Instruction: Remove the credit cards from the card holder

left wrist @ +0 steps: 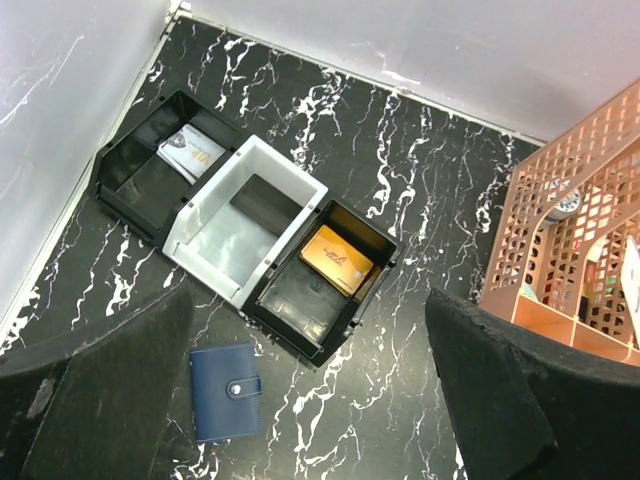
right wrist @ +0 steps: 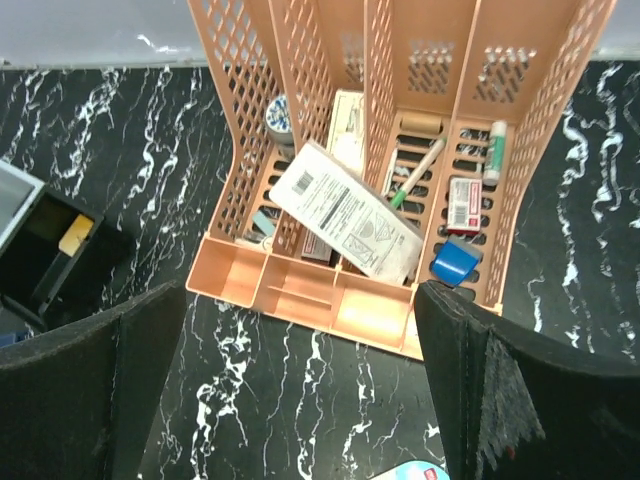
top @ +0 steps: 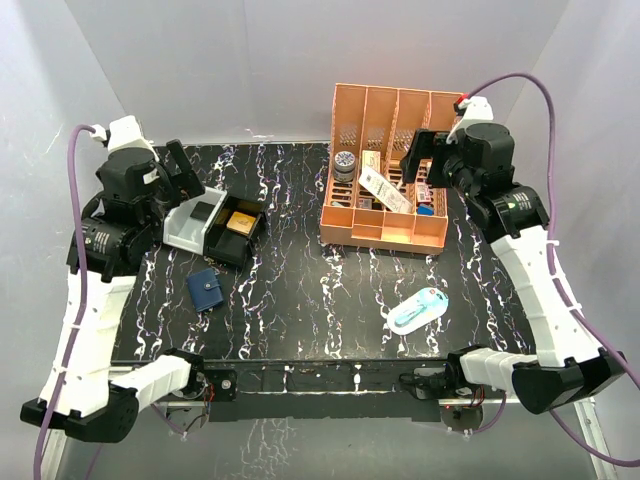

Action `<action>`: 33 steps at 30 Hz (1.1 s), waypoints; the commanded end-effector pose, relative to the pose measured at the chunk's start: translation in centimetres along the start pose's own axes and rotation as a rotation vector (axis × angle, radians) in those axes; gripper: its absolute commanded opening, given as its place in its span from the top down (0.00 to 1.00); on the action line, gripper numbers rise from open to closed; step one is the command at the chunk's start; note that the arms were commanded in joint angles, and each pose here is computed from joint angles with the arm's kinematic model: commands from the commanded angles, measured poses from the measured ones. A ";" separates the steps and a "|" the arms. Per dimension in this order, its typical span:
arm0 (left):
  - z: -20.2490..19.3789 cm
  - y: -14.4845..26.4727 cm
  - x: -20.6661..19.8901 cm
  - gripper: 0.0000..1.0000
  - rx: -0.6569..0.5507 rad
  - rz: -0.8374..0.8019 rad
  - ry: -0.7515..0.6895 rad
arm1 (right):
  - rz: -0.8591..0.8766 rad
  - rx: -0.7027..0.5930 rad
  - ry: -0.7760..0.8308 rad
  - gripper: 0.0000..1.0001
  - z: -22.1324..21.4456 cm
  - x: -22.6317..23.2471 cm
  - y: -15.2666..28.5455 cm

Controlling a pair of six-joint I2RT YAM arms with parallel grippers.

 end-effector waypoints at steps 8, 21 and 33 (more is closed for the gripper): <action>-6.2 -3.3 -0.9 0.01 0.139 -0.095 0.015 | 0.076 0.204 -0.005 0.02 -7.3 0.5 -3.0; -17.1 -3.9 -4.3 0.01 0.448 -0.365 0.128 | -0.024 0.489 -0.108 0.24 -16.7 0.8 -8.7; -19.5 -2.3 -5.0 0.01 0.496 -0.457 0.179 | -0.241 0.498 -0.149 0.39 -20.5 -1.9 -13.4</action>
Point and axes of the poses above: each gripper's point midway between its finger pads, its own y axis back along the fingers, its own x axis along the line the jaws close on, z = x × y, the point moved 2 cm from there along y, back along the fingers, and after that the axes turned 8 degrees about -y, right-handed, at the moved point
